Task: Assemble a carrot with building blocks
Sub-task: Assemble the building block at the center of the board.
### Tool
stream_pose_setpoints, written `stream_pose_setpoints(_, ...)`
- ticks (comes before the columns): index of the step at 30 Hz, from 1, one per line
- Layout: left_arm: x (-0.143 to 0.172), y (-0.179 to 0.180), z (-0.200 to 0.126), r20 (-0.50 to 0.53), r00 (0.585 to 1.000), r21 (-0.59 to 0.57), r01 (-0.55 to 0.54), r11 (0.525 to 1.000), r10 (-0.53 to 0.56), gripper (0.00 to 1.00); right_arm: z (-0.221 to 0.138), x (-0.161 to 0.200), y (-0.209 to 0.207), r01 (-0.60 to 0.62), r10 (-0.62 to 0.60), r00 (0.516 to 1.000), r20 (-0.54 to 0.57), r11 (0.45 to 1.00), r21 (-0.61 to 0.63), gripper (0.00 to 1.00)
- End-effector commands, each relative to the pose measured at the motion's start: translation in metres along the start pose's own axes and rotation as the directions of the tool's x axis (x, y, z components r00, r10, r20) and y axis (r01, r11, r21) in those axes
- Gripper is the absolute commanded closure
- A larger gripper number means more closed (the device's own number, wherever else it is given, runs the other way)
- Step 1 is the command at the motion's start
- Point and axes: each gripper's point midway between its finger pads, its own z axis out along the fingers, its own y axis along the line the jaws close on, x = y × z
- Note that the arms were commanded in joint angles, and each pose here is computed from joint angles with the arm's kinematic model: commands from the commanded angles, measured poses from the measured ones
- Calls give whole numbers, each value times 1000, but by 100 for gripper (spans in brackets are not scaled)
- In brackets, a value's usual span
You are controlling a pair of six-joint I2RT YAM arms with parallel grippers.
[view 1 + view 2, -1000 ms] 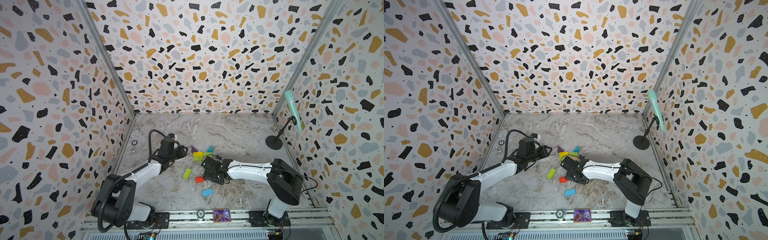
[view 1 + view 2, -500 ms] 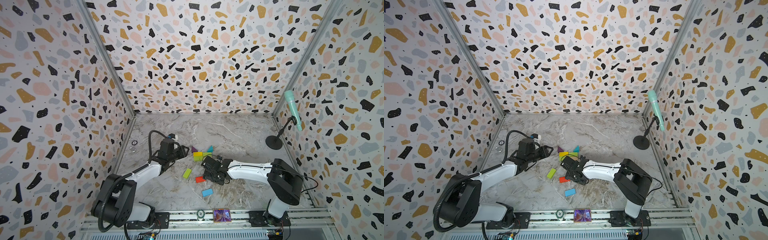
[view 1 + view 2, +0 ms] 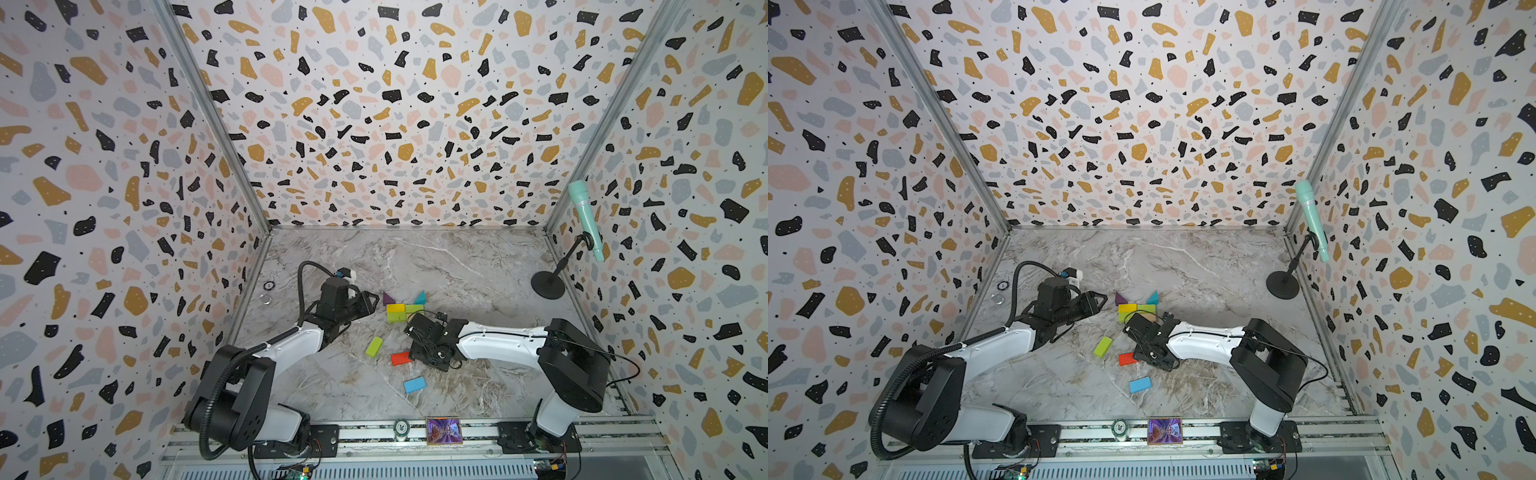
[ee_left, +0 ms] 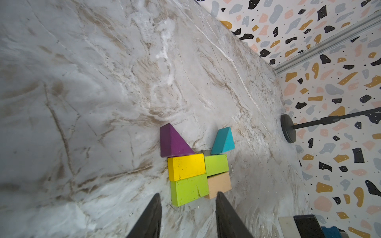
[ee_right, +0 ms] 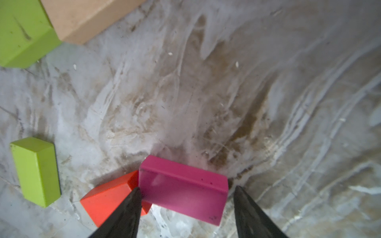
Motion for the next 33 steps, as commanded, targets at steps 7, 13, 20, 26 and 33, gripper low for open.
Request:
stream_pose_setpoints(7, -2, -5, 1, 13, 1000, 36, -3, 999, 3, 56, 9, 2, -1, 9, -8, 999, -31, 999, 45, 28)
stream_pose_setpoints(13, 1, -5, 0, 10, 1000, 46, 1, 999, -2, 56, 12, 4, -6, 2, 2, 999, -42, 997, 83, 26)
stream_pose_setpoints(20, 2, -8, -1, 12, 1000, 71, 10, 997, -11, 56, 17, 5, -20, -3, 10, 999, -46, 986, 166, 29)
stream_pose_setpoints(26, 5, -9, -1, 7, 1000, 81, 13, 997, -13, 56, 19, 5, -16, -5, 12, 999, -47, 987, 158, 30)
stream_pose_setpoints(33, 8, -8, -1, -2, 1000, 86, 12, 996, -12, 56, 18, 8, -25, 6, 3, 999, -52, 984, 177, 30)
